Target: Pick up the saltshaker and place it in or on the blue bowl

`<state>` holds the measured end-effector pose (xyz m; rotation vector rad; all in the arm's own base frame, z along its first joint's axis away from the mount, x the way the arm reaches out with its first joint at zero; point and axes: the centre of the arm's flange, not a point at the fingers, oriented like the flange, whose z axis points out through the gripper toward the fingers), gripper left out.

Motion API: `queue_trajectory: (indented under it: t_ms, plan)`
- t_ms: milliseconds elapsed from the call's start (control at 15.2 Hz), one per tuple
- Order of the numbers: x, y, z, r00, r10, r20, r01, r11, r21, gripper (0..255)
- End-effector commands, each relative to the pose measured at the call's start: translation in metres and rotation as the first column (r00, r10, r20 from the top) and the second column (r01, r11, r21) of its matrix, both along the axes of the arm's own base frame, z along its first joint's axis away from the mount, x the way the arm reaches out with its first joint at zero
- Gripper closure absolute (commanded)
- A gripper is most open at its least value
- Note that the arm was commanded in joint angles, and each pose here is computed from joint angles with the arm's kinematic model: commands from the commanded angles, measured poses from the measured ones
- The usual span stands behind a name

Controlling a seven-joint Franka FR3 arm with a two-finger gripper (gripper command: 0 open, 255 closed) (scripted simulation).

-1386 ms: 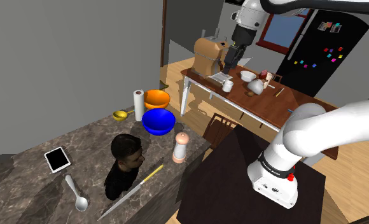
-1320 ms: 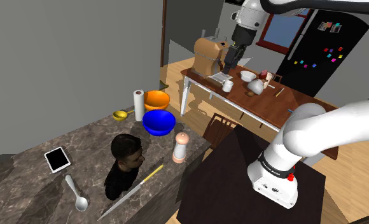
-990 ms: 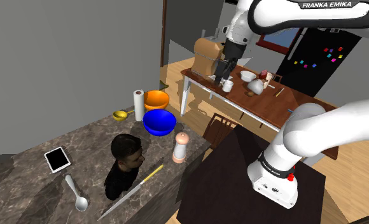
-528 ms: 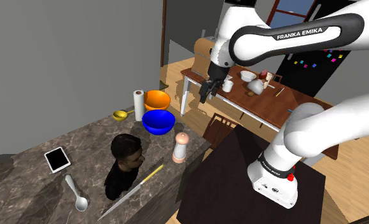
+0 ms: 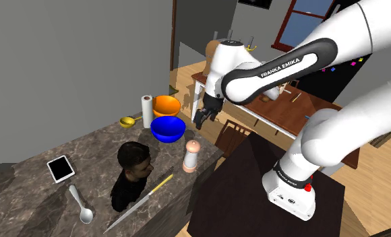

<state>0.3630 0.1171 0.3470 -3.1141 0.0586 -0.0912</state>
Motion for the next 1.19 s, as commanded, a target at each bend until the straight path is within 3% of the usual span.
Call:
queue_trajectory:
  t_ms: [0,330,858,1122]
  plan:
    - [0.008,0.013,-0.022,1.0,-0.018,0.004,0.018,1.0,-0.003,0]
    - [0.023,0.044,-0.079,0.998,-0.062,0.008,0.062,0.998,-0.017,0]
    - [0.026,0.045,-0.12,0.998,-0.062,0.008,0.062,0.998,-0.017,0]
    - [0.026,0.045,-0.12,0.998,-0.062,0.008,0.062,0.998,-0.017,0]
